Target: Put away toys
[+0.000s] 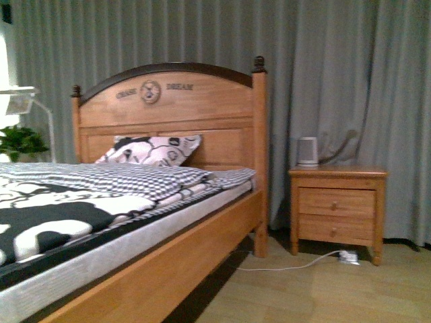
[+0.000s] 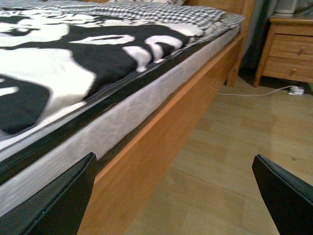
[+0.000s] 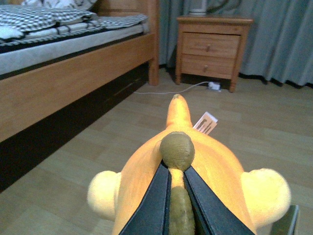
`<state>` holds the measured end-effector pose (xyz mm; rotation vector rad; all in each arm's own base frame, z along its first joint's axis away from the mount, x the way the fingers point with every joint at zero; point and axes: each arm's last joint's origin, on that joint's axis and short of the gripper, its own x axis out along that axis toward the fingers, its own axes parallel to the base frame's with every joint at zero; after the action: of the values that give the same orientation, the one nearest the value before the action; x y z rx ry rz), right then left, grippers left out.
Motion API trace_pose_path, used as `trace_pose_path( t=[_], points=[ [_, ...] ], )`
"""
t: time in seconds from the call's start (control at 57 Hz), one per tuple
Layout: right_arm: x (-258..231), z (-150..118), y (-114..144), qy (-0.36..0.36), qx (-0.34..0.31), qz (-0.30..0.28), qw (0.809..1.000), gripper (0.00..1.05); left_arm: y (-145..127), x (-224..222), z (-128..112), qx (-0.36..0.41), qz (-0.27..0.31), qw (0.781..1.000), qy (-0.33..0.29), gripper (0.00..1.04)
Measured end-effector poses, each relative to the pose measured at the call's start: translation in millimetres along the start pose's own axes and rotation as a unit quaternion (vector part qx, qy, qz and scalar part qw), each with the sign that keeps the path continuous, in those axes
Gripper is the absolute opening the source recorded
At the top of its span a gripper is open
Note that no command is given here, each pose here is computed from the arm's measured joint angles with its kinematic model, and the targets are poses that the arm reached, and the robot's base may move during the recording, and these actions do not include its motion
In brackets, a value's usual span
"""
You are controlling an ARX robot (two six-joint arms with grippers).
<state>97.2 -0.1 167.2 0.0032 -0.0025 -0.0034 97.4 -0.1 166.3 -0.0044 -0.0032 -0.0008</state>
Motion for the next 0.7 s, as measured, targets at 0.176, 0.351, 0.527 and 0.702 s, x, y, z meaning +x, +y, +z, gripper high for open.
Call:
trace_pose_path(
  t=[0.176, 0.351, 0.527, 0.702],
  points=[
    [0.0, 0.0, 0.2, 0.000, 0.000, 0.003, 1.000, 0.06, 0.0, 0.0, 0.0, 0.000, 0.001, 1.000, 0.000, 0.99],
    [0.0, 0.0, 0.2, 0.000, 0.000, 0.003, 1.000, 0.06, 0.0, 0.0, 0.0, 0.000, 0.000, 1.000, 0.000, 0.99],
    [0.0, 0.0, -0.3, 0.000, 0.000, -0.004, 1.000, 0.06, -0.3, 0.0, 0.0, 0.000, -0.004, 1.000, 0.000, 0.99],
    [0.0, 0.0, -0.2, 0.000, 0.000, -0.001, 1.000, 0.06, -0.1, 0.0, 0.0, 0.000, -0.001, 1.000, 0.000, 0.99]
  ],
)
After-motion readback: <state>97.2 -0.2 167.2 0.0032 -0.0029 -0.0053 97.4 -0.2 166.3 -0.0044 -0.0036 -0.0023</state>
